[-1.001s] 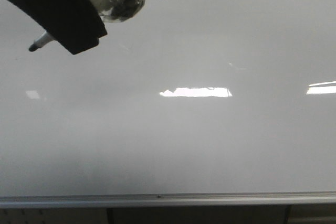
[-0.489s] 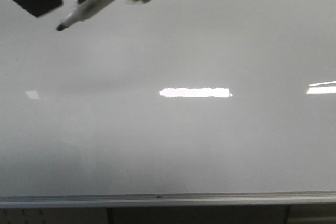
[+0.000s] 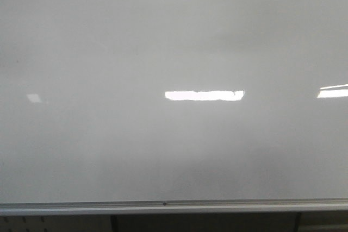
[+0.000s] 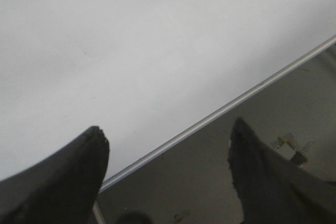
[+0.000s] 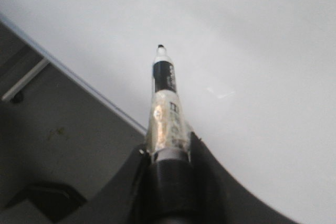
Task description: Write number 2 on whiteboard
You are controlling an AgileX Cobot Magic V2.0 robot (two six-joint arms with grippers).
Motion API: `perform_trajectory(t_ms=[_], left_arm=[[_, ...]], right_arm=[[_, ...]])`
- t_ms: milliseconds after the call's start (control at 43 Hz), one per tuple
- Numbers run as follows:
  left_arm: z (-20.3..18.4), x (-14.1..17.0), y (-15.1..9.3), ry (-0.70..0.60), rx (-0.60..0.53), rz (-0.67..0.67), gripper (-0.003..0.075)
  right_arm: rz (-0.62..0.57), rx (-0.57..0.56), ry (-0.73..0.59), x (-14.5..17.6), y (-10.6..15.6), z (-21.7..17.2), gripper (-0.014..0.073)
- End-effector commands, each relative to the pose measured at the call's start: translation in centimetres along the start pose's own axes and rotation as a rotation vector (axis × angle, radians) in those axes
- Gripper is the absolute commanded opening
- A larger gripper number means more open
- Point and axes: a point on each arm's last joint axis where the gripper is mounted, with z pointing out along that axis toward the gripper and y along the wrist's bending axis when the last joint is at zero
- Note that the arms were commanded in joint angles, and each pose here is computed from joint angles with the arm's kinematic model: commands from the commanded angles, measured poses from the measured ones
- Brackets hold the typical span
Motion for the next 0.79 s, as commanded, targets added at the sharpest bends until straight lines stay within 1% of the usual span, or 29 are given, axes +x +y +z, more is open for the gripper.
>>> perform_trajectory(t_ms=[0, 93, 233, 396, 559, 652, 768], left_arm=[[-0.9, -0.5, 0.2, -0.096, -0.026, -0.029, 0.0474], [-0.7, -0.3, 0.2, -0.090, -0.022, -0.031, 0.0474], [-0.5, -0.5, 0.1, -0.109, -0.010, -0.044, 0.0474], [-0.5, -0.8, 0.2, -0.148, -0.018, -0.046, 0.0474], [-0.5, -0.9, 0.2, -0.159, -0.020, -0.046, 0.0474], [-0.5, -0.9, 0.2, -0.159, -0.020, -0.046, 0.0474], [-0.5, -0.9, 0.2, -0.161, -0.021, -0.046, 0.0474]], right_arm=[[0.086, 0.105, -0.199, 0.4, -1.1, -1.8, -0.0015], [0.116, 0.157, -0.276, 2.5, -1.4, -1.6, -0.0015], [0.122, 0.207, -0.385, 5.6, -1.3, -0.6, -0.0015], [0.131, 0.249, -0.436, 8.2, -1.6, 1.6, -0.0015], [0.134, 0.267, -0.448, 8.3, -2.0, 2.8, -0.0015], [0.126, 0.263, -0.463, 7.6, -2.2, 3.6, -0.0015], [0.078, 0.255, -0.481, 6.2, -2.2, 4.7, -0.0015]])
